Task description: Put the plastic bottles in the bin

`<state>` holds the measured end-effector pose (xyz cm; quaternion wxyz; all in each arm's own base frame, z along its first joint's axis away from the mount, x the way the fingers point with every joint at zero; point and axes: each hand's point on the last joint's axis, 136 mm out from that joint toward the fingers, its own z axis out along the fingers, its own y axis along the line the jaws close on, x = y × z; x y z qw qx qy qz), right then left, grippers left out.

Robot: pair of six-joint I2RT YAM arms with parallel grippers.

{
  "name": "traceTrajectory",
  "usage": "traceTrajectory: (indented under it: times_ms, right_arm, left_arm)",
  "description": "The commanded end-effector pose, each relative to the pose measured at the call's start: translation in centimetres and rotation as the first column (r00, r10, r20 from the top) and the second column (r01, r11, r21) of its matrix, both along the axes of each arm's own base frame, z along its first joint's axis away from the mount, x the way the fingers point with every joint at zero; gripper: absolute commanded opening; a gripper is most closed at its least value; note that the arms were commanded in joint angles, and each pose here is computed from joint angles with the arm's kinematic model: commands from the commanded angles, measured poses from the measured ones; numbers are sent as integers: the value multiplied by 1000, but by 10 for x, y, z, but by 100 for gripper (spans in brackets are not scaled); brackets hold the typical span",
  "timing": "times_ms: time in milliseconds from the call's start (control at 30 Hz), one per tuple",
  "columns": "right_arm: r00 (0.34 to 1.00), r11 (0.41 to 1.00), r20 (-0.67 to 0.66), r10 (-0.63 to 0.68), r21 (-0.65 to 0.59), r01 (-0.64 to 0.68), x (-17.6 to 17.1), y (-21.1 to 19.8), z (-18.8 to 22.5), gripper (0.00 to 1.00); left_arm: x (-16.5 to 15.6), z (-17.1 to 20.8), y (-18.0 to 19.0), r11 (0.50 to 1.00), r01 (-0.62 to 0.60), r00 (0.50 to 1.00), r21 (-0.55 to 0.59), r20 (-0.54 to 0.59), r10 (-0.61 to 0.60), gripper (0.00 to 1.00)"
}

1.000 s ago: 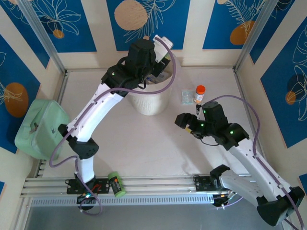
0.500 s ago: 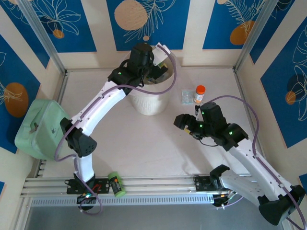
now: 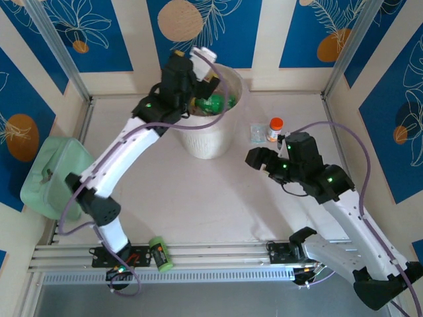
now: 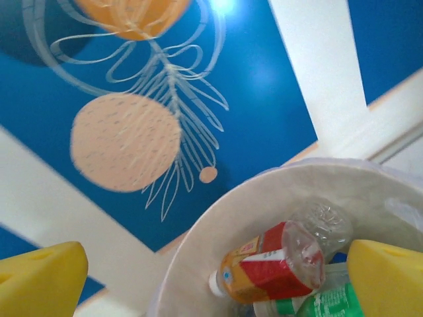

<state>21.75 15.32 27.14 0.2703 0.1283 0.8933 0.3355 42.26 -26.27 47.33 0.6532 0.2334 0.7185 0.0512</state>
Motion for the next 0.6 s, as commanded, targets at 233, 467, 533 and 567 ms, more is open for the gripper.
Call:
traceTrajectory:
  times_ms: [233, 467, 533, 567]
  right_arm:
    - [966, 933, 216, -142, -295, 204, 28, -63, 12, 99]
    - [874, 772, 288, -392, -412, 483, 45, -124, -53, 82]
    - [829, 692, 400, -391, -465, 552, 54, -143, -67, 96]
    - [805, 647, 438, -401, -487, 587, 56, -154, -72, 99]
  left_arm:
    - [-86, -79, 174, 850, -395, 907, -349, -297, 299, 100]
    - [-105, -209, 258, 754, -639, 765, -154, -230, 602, 100]
    - [-107, -249, 272, 729, -666, 745, -159, -200, 637, 100]
    - [-107, -263, 277, 720, -677, 735, -153, -191, 651, 100]
